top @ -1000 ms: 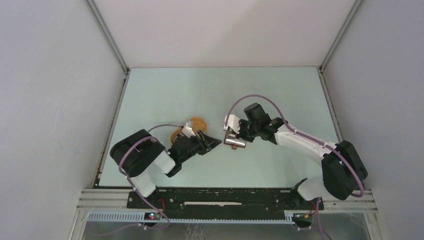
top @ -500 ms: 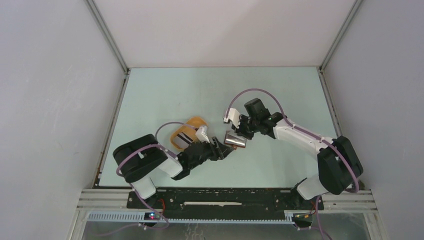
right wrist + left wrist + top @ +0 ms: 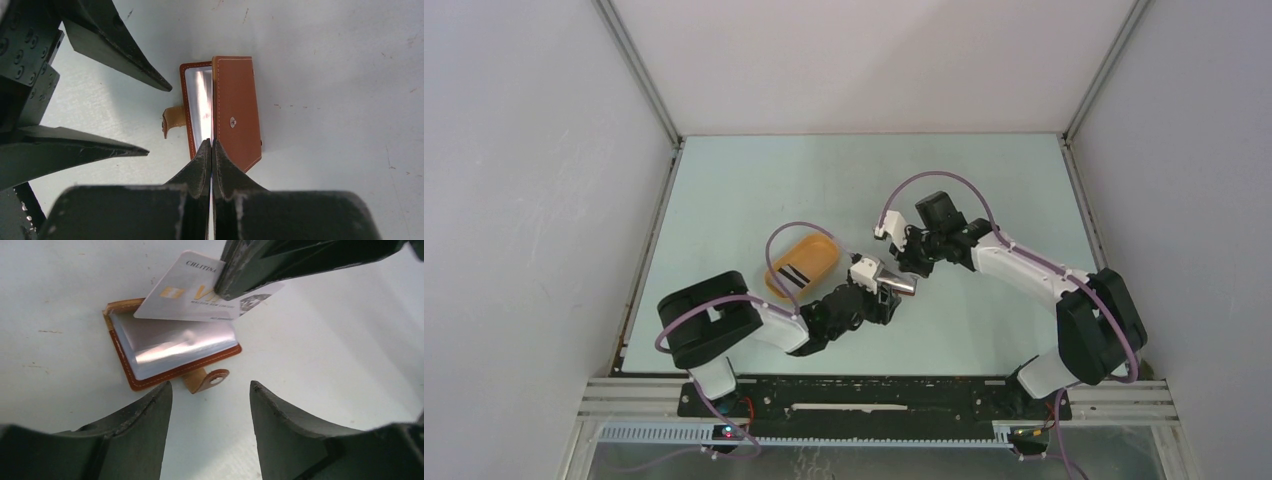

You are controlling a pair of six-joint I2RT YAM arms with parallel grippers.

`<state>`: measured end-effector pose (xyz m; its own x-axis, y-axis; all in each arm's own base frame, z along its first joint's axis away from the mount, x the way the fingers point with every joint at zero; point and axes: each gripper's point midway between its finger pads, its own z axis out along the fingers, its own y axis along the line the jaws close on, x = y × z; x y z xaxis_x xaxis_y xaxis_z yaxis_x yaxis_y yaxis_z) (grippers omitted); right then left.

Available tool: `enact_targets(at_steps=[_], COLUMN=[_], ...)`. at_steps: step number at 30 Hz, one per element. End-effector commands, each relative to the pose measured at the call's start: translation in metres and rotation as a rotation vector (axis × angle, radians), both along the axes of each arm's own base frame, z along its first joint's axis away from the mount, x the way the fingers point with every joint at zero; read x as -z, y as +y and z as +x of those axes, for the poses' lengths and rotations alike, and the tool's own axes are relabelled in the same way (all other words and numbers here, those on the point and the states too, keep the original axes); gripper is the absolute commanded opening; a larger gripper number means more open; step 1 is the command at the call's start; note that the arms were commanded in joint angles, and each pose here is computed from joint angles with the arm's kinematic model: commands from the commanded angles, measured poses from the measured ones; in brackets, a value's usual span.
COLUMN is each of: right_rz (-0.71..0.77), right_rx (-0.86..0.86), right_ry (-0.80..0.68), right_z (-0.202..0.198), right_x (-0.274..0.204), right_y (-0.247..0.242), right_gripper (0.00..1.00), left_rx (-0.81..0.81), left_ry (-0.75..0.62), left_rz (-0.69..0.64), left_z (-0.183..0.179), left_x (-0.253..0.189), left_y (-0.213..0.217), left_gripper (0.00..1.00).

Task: Put the credit cards into the card holder
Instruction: Open the card holder at the center of the board.

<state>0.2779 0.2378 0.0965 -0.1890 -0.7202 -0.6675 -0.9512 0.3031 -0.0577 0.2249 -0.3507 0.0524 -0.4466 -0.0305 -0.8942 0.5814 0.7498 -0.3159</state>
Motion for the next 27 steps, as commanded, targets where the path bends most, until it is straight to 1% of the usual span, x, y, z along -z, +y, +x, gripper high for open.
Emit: enact_targets(at_steps=[1,9,14,22,23,26,27], right_rz=[0.034,0.03,0.029,0.021,0.019,0.019,0.021], right_rx=[0.016,0.022,0.027,0.038,0.041,0.05,0.055], right_ry=[0.005,0.013,0.018,0.032,0.034,0.036,0.034], right_z=[0.007,0.009,0.009,0.011,0.011,0.012,0.012], right_x=[-0.012,-0.011,-0.011,-0.008,-0.008,-0.009,-0.01], right_y=[0.005,0.004,0.003,0.002,0.002,0.001,0.001], right_gripper=[0.0,0.0,0.0,0.0,0.0,0.0,0.0], left_rx=[-0.03,-0.003,0.015,0.022,0.02,0.023,0.027], left_ry=[-0.113,-0.125,-0.103,-0.075,-0.074,-0.079,-0.086], left_rz=[0.071,0.075,0.087,0.108,0.11,0.119,0.124], left_z=[0.021,0.026,0.024,0.019,0.019,0.02,0.02], left_x=[-0.011,-0.012,-0.004,0.005,0.006,0.003,0.0], left_y=[-0.006,-0.021,-0.027,-0.022,-0.022,-0.021,-0.021], left_gripper=[0.62,0.59,0.48,0.5,0.47,0.17,0.09])
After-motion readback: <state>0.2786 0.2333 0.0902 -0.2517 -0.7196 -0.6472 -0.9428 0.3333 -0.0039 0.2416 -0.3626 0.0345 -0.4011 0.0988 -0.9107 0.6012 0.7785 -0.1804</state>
